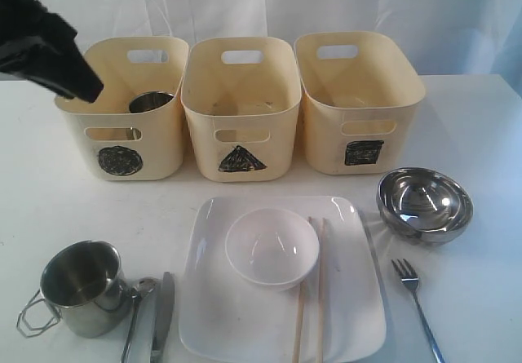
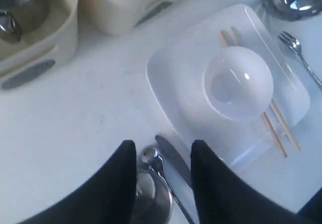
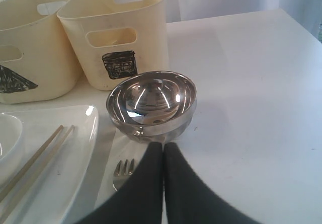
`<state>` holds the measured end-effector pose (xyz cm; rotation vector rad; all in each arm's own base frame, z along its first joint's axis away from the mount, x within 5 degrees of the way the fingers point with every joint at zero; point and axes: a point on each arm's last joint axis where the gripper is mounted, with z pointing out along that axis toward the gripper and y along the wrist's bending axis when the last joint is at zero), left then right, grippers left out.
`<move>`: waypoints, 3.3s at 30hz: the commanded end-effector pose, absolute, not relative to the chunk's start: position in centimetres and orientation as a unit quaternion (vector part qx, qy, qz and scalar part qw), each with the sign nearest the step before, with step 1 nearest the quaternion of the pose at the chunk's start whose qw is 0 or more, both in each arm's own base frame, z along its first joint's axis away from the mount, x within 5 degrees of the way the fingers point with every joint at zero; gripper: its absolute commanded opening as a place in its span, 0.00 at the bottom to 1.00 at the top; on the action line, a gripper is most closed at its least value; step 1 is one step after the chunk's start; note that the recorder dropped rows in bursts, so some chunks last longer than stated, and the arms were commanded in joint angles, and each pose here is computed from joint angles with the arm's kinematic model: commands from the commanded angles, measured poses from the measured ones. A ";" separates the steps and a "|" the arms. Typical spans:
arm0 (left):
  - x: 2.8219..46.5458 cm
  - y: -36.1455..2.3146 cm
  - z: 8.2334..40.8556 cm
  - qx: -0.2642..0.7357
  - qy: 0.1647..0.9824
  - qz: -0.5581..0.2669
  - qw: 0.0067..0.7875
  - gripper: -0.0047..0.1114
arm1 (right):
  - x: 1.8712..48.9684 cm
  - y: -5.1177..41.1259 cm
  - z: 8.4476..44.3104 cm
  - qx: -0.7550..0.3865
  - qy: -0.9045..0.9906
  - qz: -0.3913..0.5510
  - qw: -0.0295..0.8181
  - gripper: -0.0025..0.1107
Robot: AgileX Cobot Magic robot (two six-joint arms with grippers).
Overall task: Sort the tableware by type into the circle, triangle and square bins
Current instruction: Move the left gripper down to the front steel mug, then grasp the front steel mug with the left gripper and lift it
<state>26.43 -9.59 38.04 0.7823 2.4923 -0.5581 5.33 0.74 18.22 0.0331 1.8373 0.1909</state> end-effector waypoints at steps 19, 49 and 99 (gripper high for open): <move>14.6 -7.0 27.0 0.260 0.919 -0.200 0.220 0.41 | 5.3 0.7 18.2 0.016 0.791 0.078 0.607 0.02; 14.9 -5.4 24.5 0.325 0.922 -0.094 0.191 0.56 | 5.3 0.7 18.2 0.016 0.791 0.078 0.607 0.02; 20.2 -6.5 21.2 0.394 0.894 -0.079 0.196 0.04 | 5.3 0.7 18.2 0.016 0.791 0.078 0.607 0.02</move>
